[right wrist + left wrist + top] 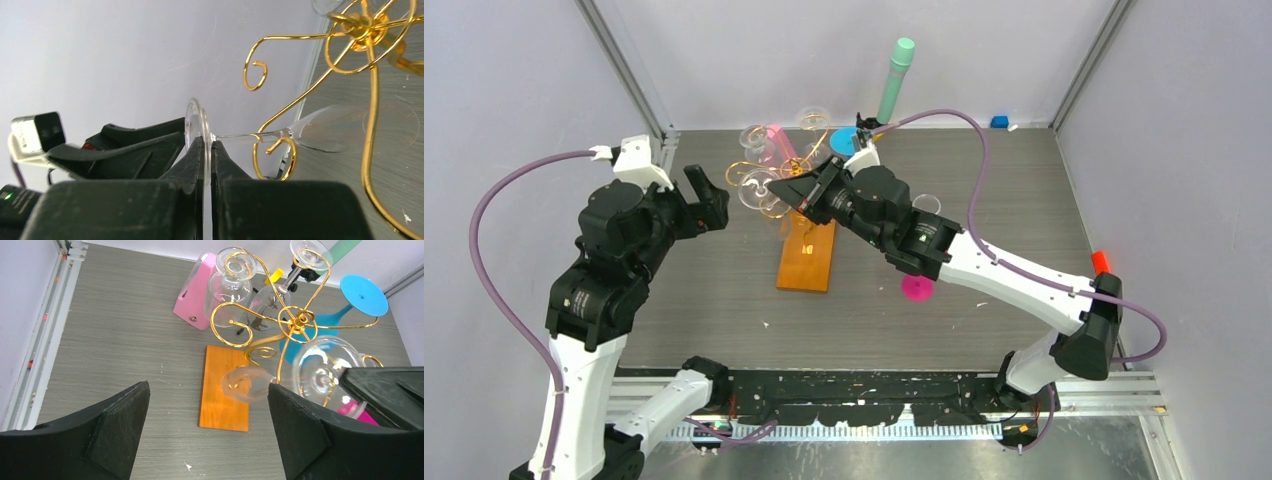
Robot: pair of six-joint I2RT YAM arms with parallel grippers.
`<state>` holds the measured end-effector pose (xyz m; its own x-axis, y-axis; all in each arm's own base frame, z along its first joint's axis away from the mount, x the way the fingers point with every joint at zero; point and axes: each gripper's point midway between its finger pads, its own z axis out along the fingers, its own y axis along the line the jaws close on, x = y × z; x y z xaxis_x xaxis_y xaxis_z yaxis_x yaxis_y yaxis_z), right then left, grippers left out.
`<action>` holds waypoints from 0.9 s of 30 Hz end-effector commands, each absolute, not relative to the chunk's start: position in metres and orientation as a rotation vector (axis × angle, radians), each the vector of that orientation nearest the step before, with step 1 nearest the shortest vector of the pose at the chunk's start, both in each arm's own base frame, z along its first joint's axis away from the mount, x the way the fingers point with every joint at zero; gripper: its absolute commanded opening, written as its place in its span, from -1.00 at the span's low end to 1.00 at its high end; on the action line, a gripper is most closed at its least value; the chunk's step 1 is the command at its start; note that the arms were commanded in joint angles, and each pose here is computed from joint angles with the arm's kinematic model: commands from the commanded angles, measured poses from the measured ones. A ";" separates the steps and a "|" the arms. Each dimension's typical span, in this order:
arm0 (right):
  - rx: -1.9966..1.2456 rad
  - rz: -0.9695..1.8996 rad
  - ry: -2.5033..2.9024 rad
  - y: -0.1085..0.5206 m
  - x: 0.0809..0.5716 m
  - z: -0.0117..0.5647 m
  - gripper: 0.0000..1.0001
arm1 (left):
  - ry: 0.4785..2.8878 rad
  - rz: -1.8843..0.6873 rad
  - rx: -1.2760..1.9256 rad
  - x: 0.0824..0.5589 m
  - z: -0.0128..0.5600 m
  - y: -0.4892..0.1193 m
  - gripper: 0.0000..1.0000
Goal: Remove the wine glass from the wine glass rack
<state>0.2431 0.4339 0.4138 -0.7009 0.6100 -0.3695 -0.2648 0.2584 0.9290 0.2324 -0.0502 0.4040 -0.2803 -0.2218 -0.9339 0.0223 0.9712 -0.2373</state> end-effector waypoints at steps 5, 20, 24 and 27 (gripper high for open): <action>0.420 1.479 1.686 0.427 0.266 0.439 -0.99 | 1.786 -0.274 -0.129 0.233 0.416 -0.054 0.82; 0.549 1.429 1.620 0.377 0.262 0.441 -0.99 | 1.833 -0.434 0.012 0.236 0.406 -0.091 0.88; 0.573 1.477 1.623 0.368 0.254 0.442 -0.99 | 1.816 -0.532 0.128 0.232 0.408 -0.111 0.93; 0.575 1.506 1.639 0.362 0.246 0.444 -0.99 | 1.760 -0.601 0.278 0.225 0.410 -0.129 0.99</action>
